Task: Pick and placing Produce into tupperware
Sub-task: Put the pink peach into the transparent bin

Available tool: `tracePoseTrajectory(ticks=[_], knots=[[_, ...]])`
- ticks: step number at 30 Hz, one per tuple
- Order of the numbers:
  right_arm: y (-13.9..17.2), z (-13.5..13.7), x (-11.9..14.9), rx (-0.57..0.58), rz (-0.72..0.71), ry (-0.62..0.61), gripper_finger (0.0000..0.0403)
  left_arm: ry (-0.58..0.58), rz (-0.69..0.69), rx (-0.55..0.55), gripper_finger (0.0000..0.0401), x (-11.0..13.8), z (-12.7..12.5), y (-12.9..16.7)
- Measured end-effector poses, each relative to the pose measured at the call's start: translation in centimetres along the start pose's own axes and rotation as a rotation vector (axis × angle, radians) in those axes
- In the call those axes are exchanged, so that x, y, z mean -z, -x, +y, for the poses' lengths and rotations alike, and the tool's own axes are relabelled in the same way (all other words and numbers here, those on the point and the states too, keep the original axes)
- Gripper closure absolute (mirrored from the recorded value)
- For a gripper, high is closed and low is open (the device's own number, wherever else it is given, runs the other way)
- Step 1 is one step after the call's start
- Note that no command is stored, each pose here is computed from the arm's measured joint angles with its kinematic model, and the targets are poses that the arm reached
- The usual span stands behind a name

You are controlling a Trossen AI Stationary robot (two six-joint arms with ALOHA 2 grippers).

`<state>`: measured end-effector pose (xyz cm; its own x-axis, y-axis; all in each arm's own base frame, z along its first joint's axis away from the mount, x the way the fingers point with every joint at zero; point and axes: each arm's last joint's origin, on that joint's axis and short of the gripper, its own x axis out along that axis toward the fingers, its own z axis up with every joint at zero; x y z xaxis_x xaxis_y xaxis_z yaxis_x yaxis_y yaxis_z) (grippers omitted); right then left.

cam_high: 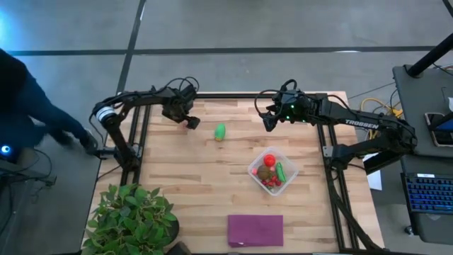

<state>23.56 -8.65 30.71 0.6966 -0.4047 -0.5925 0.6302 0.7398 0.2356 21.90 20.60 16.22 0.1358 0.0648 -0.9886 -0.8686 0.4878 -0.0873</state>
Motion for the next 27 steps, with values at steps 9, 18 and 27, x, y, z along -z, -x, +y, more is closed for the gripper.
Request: tracePoseTrajectory(ticks=[9,18,27], knots=[[0.0,0.0,0.0,0.0,0.0,0.0,0.017,0.0,0.008,-0.025,0.0158,-0.05,0.08,-0.66],[0.0,0.0,0.0,0.0,0.0,0.0,0.017,-0.001,-0.025,-0.024,0.022,-0.26,0.02,-0.5],[0.0,0.0,0.0,0.0,0.0,0.003,0.017,-0.003,-0.019,-0.026,0.0277,-0.11,-0.03,-0.59]])
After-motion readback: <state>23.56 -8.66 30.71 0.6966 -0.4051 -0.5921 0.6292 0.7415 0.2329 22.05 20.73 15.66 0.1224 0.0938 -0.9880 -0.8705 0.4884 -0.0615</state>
